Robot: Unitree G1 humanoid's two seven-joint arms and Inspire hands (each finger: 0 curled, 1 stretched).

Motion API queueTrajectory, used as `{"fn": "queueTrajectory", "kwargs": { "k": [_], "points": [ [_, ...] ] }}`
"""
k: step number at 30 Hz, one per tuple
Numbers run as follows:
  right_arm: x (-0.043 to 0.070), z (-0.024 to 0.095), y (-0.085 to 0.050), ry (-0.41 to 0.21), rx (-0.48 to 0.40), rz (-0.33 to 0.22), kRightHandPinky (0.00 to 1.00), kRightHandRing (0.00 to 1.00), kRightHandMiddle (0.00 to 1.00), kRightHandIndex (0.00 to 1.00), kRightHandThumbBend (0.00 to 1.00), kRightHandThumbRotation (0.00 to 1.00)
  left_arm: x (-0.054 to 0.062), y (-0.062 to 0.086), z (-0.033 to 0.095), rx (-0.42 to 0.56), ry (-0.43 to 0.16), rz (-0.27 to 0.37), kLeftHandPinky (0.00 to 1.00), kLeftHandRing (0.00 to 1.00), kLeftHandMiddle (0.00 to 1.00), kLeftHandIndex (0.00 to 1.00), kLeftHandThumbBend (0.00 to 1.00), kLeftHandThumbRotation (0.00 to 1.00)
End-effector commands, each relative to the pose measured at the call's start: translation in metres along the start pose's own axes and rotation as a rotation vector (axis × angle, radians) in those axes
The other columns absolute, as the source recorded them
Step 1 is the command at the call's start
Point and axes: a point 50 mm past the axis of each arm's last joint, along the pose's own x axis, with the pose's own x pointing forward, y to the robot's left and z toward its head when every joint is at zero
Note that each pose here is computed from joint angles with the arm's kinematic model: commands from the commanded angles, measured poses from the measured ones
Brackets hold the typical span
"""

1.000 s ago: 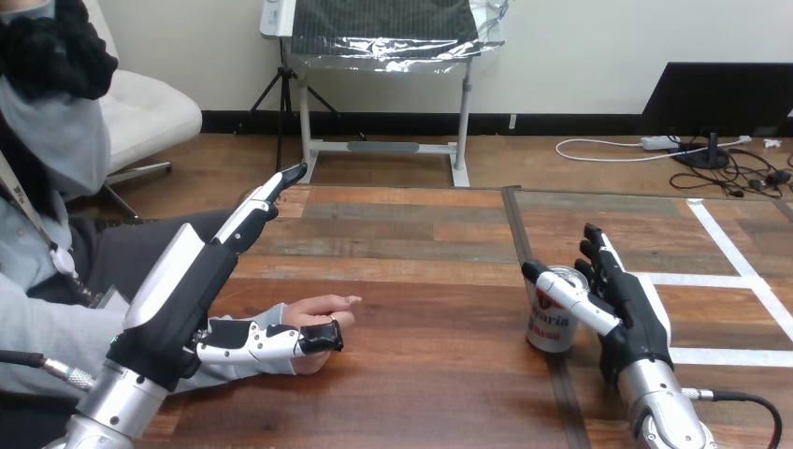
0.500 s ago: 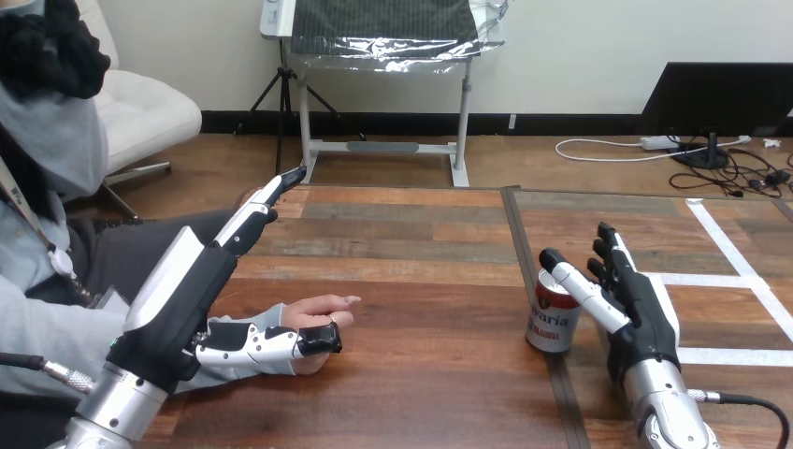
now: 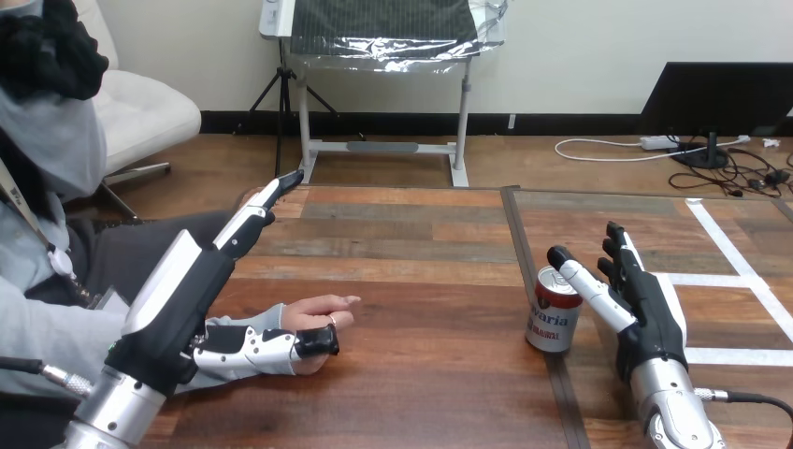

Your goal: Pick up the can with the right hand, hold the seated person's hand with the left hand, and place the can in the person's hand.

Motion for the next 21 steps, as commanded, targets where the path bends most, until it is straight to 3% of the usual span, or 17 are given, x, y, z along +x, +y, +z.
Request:
{"fn": "queueTrajectory", "kwargs": {
  "k": [1, 6, 21],
  "points": [
    [0.0141, 0.0281, -0.0035, -0.110, -0.027, -0.003, 0.98, 1.00, 1.00, 1.00, 1.00, 0.52, 0.0098, 0.0106, 0.0038, 0.031, -0.051, 0.020, 0.91, 0.97, 0.96, 0.96, 1.00, 0.52],
    [0.0141, 0.0275, -0.0036, -0.102, -0.049, -0.007, 0.99, 1.00, 1.00, 1.00, 1.00, 0.52, 0.0099, 0.0103, 0.0033, 0.026, -0.047, 0.020, 0.91, 0.97, 0.96, 0.96, 1.00, 0.52],
    [0.0129, 0.0255, 0.0017, -0.102, 0.000, 0.042, 0.96, 1.00, 1.00, 1.00, 1.00, 0.47, 0.0109, 0.0101, 0.0049, 0.017, -0.052, 0.025, 0.91, 0.97, 0.97, 0.96, 1.00, 0.51]
  ]
}}
